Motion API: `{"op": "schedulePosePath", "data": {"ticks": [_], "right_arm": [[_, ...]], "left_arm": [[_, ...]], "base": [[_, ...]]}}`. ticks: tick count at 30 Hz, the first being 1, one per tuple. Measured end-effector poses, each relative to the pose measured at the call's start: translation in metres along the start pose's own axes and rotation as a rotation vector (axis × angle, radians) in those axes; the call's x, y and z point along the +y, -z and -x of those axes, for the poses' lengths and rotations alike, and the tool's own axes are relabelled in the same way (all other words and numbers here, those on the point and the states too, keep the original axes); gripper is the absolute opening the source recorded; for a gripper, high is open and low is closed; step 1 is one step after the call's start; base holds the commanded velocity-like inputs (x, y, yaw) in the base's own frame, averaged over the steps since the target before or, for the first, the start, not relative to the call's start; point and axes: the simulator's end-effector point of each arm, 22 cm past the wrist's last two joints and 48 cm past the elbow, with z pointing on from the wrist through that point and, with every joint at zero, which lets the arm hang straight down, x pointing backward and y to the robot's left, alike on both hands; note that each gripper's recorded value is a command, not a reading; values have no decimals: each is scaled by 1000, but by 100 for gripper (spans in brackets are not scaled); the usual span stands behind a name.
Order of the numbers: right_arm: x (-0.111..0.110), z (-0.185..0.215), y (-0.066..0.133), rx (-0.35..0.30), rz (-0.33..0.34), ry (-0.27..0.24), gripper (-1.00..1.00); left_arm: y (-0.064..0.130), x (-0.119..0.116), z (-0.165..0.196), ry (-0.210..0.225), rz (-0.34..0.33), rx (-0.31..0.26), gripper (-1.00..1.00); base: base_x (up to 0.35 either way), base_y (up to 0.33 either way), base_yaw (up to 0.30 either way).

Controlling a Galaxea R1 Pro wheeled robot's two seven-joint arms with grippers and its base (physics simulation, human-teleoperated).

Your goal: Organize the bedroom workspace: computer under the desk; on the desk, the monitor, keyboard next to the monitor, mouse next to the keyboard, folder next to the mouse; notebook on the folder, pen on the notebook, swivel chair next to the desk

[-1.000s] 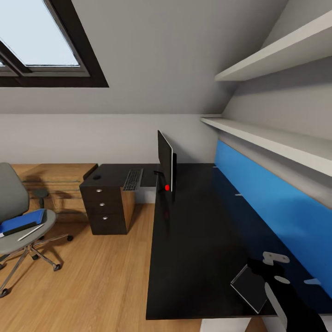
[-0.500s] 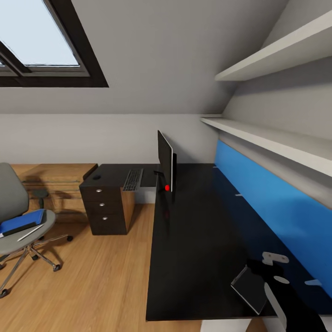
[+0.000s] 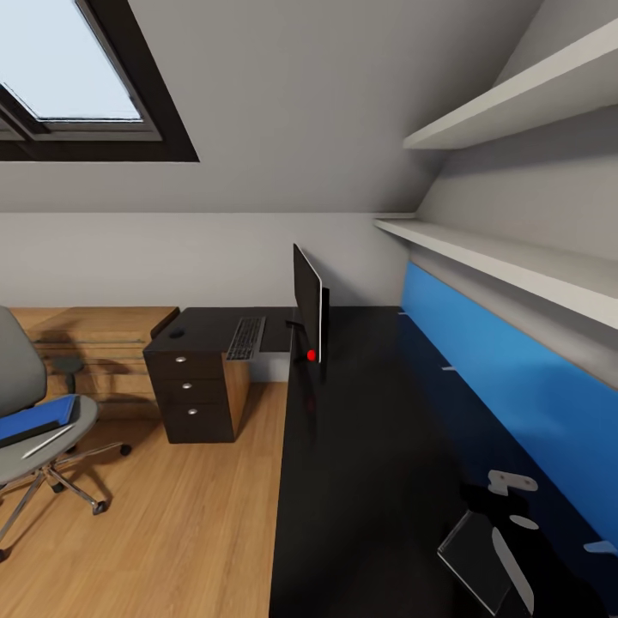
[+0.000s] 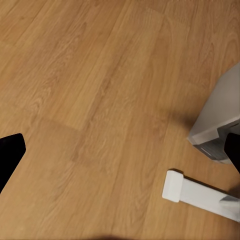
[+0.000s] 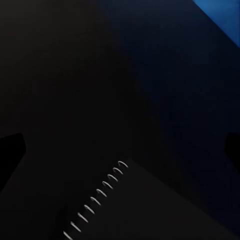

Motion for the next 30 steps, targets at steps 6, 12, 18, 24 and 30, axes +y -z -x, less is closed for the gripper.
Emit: {"op": "schedulePosePath", "data": {"ticks": [6, 12, 18, 24, 30], "right_arm": [[0, 0, 0, 0, 0, 0, 100], [0, 0, 0, 1, 0, 0, 100], [0, 1, 0, 0, 0, 0, 100], [1, -3, -4, -1, 0, -1, 100], [2, -9, -9, 0, 0, -1, 100]], "left_arm": [[0, 0, 0, 0, 0, 0, 100], [0, -1, 1, -2, -2, -4, 100], [0, -1, 1, -3, -3, -6, 100], [-4, 0, -2, 0, 2, -7, 100], [-10, 3, -6, 3, 4, -8, 100]], "base": [[10, 0, 0], [2, 0, 0], [0, 0, 0], [0, 0, 0], [0, 0, 0]]}}
